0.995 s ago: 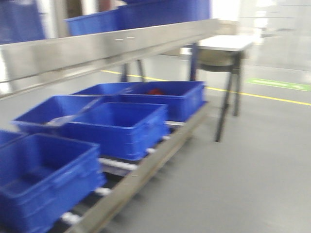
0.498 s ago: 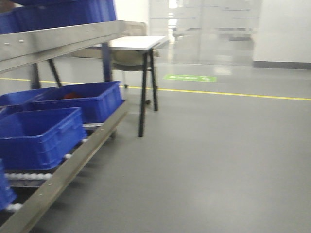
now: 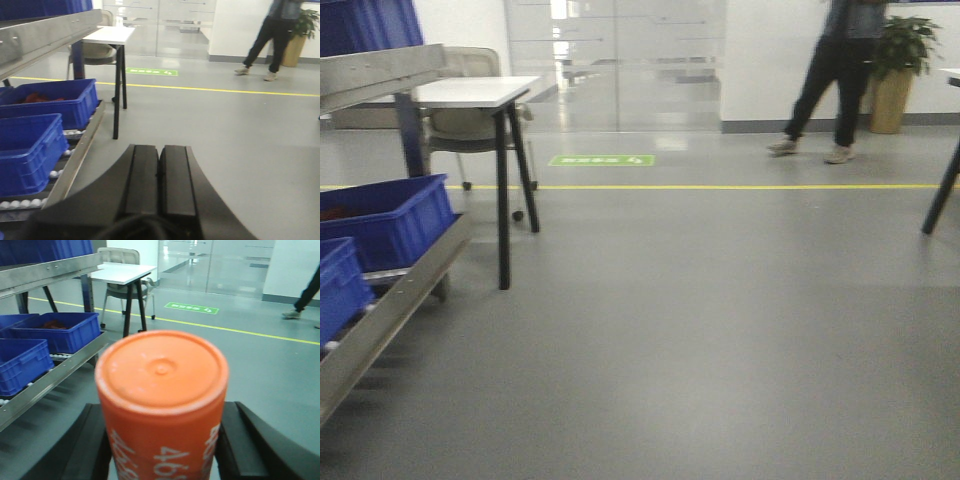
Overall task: Grab orange capacitor from left shelf to right conveyor
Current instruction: 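Drive the base away from the shelf across the floor, holding the cylinder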
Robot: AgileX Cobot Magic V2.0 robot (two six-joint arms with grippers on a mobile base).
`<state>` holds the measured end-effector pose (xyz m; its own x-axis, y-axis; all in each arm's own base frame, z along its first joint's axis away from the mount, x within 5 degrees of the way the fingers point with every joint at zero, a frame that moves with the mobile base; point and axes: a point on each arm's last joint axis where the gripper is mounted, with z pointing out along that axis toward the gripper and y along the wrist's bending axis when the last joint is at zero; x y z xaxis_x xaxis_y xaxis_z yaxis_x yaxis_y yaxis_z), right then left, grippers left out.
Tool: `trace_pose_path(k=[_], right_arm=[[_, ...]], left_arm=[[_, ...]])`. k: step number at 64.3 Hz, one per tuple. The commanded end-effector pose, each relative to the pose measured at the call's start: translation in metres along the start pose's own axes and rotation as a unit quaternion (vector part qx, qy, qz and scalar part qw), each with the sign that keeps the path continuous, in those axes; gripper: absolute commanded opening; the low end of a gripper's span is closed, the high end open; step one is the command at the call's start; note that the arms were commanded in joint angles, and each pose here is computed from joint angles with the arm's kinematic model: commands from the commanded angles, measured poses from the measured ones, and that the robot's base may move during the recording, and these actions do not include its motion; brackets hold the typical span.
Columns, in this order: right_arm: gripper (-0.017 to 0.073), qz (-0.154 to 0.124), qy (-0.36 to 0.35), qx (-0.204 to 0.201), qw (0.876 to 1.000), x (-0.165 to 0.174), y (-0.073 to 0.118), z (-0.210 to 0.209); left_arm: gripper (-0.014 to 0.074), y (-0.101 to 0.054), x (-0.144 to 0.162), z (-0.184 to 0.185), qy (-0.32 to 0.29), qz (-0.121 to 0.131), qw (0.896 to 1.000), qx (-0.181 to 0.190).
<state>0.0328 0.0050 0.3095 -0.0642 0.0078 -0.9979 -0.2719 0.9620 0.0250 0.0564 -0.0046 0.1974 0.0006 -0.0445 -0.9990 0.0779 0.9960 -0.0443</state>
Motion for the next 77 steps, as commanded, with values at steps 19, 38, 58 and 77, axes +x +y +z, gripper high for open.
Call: trace_pose_path(k=[19,38,58,77], right_arm=[[0.0073,-0.008,-0.053,-0.002,0.999,-0.0162,0.0008,-0.0023],[0.0073,-0.008,-0.053,-0.002,0.999,-0.0162,0.0008,-0.0023],[0.0073,-0.008,-0.053,-0.002,0.999,-0.0162,0.0008,-0.0023],[0.0073,-0.008,-0.053,-0.002,0.999,-0.0162,0.0008,-0.0023]], left_arm=[[-0.0127,0.0001,-0.0099,-0.0014,-0.049,-0.003,0.999,-0.001],[-0.0127,0.0001,-0.0099,-0.0014,-0.049,-0.003,0.999,-0.001],[-0.0127,0.0001,-0.0099,-0.0014,-0.049,-0.003,0.999,-0.001],[-0.0127,0.0001,-0.0099,-0.0014,-0.049,-0.003,0.999,-0.001]])
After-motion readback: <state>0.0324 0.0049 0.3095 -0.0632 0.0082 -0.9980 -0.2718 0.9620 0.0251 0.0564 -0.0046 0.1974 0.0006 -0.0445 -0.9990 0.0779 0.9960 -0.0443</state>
